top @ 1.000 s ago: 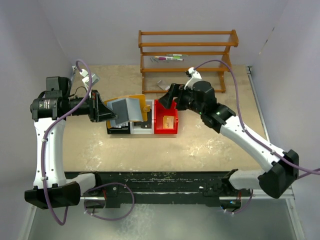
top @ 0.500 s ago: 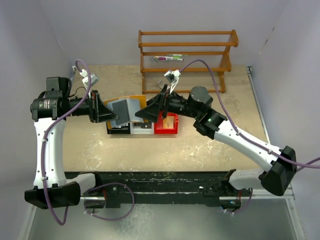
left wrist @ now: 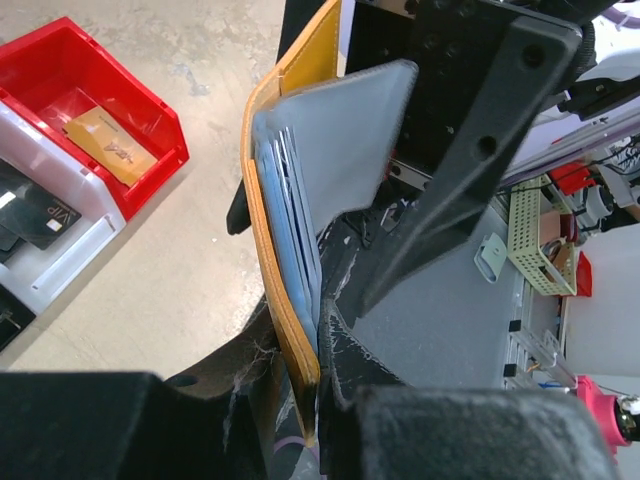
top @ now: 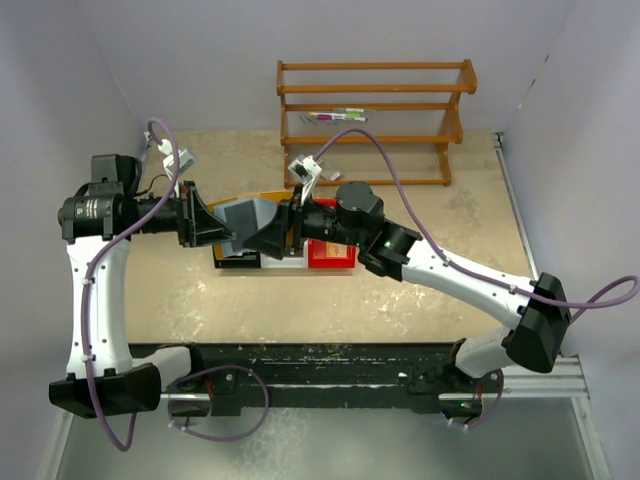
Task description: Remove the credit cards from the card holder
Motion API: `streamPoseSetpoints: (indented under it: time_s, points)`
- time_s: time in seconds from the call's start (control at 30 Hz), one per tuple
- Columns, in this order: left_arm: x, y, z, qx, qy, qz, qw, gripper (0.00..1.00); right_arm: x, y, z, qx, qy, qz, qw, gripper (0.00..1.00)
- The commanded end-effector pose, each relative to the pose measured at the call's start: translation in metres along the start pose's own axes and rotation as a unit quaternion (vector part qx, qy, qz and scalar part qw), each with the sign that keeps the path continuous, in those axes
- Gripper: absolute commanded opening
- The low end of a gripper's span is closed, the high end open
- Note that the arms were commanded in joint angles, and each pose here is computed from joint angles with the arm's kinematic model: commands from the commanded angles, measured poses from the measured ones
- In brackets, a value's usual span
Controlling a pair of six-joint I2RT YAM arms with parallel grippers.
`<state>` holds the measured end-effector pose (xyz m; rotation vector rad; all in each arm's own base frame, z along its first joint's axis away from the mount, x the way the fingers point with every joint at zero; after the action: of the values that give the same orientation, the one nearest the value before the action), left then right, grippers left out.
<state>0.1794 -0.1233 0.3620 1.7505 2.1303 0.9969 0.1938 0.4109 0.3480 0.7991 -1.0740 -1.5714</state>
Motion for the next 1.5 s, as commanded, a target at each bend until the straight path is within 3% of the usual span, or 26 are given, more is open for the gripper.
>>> streamPoseSetpoints:
  time_s: [0.0,0.2,0.4,0.57,0.67,1.47]
  points:
    - [0.003,0.003,-0.032,-0.037,-0.065,-0.011,0.997,0.03,-0.001,0.037,0.01,0.022,0.006,-0.062,0.998,0.65]
    - [0.004,0.001,-0.041,-0.042,-0.095,-0.01,0.995,0.04,0.007,0.04,0.01,0.017,-0.004,-0.081,0.997,0.12]
    - [0.005,0.002,-0.046,-0.039,-0.11,-0.011,0.993,0.11,0.009,0.027,0.011,0.001,0.002,-0.055,0.998,0.01]
    - [0.007,0.001,-0.054,-0.045,-0.117,-0.014,0.992,0.32,0.018,0.028,0.01,-0.005,-0.006,-0.069,0.998,0.0]
    - [0.007,0.001,-0.055,-0.047,-0.12,-0.015,0.992,0.36,0.022,0.03,0.011,-0.008,-0.005,-0.078,0.997,0.0]
    - [0.007,0.003,-0.06,-0.04,-0.139,-0.019,0.989,0.22,0.045,0.036,0.008,-0.032,0.031,-0.111,0.993,0.0]
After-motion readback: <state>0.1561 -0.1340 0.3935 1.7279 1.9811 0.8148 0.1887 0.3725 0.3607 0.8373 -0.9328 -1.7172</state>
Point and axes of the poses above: each gripper's point midway between its finger pads, its own x axis back along the fingers, its own z axis along the line the jaws close on, y = z × x, the point moved 2 cm from there along x, back along the fingers, and after that the axes turned 13 degrees about x, right-handed, at the moved point
